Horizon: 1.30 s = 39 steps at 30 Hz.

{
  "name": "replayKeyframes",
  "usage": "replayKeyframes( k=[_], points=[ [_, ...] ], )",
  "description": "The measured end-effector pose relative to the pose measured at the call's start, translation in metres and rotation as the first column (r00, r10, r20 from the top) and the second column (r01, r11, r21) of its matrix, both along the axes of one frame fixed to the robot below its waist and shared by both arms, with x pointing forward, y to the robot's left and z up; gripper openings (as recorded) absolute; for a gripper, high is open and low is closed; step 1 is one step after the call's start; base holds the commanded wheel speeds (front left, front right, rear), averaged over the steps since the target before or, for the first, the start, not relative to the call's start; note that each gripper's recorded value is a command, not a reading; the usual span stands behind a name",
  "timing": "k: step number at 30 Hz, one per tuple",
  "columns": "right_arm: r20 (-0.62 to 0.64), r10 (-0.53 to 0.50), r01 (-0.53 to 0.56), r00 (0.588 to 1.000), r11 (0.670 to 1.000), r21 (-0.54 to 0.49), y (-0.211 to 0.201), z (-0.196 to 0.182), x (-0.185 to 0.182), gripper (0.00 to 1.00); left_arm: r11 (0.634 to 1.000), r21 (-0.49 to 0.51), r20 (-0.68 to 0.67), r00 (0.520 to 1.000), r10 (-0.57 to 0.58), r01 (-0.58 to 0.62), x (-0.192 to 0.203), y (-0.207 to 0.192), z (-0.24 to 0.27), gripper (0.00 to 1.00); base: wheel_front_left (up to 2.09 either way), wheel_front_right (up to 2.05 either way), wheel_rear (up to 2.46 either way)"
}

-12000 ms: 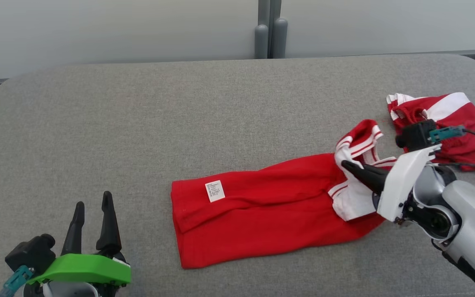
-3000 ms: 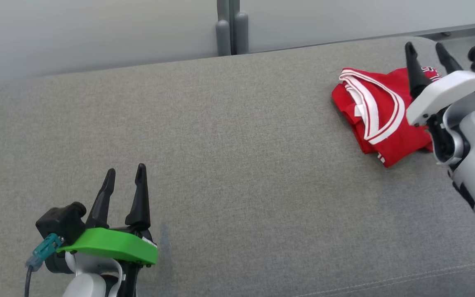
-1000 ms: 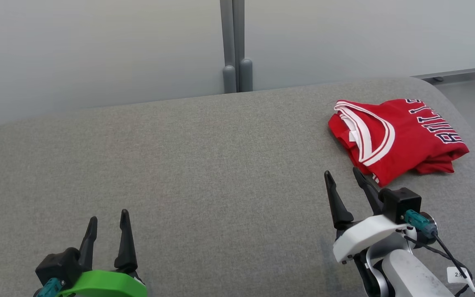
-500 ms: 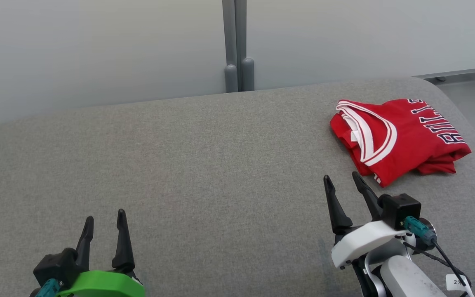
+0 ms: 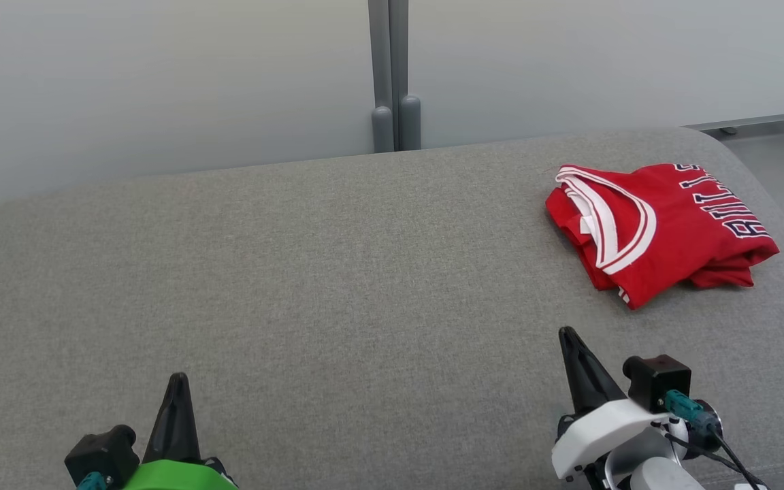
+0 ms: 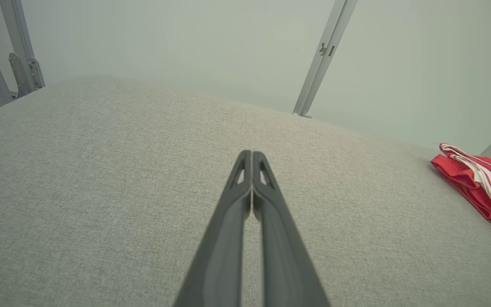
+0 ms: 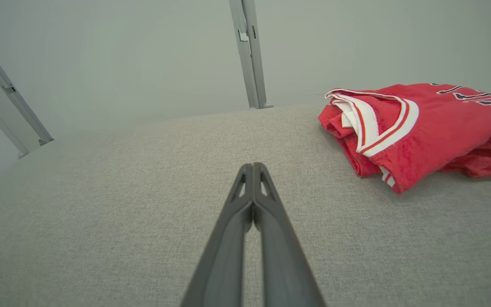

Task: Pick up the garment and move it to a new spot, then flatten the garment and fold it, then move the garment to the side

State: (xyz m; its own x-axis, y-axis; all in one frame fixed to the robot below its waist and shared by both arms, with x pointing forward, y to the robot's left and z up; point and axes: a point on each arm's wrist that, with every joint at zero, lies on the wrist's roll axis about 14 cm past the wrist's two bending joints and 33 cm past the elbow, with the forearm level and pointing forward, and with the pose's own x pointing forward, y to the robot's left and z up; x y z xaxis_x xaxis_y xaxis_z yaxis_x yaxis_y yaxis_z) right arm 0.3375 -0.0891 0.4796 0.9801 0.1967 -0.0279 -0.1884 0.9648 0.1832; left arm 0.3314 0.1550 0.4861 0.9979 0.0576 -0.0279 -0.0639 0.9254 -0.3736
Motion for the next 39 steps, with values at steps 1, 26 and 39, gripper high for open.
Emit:
replayKeyframes(
  k=[1, 26, 39],
  points=[
    [-0.008, -0.002, 0.002, 1.0, 1.0, 0.005, -0.001, -0.002, -0.002, 0.0, 1.0, -0.005, -0.004, 1.0, 0.001, -0.001, -0.001, 0.0, -0.001, 0.0, 0.0, 0.0, 0.0],
    [-0.158, -0.086, 0.134, 0.984, 0.935, 0.327, -0.027, -0.01, 0.008, 0.0, 0.955, -0.295, -0.103, 0.995, 0.013, -0.043, 0.0, 0.009, -0.021, 0.0, 0.0, 0.0, 0.0],
    [-0.226, -0.104, 0.2, 0.968, 0.866, 0.459, -0.042, -0.016, 0.012, 0.0, 0.903, -0.427, -0.119, 0.993, 0.001, -0.052, 0.006, 0.011, -0.023, 0.0, 0.0, 0.0, 0.0]
  ],
)
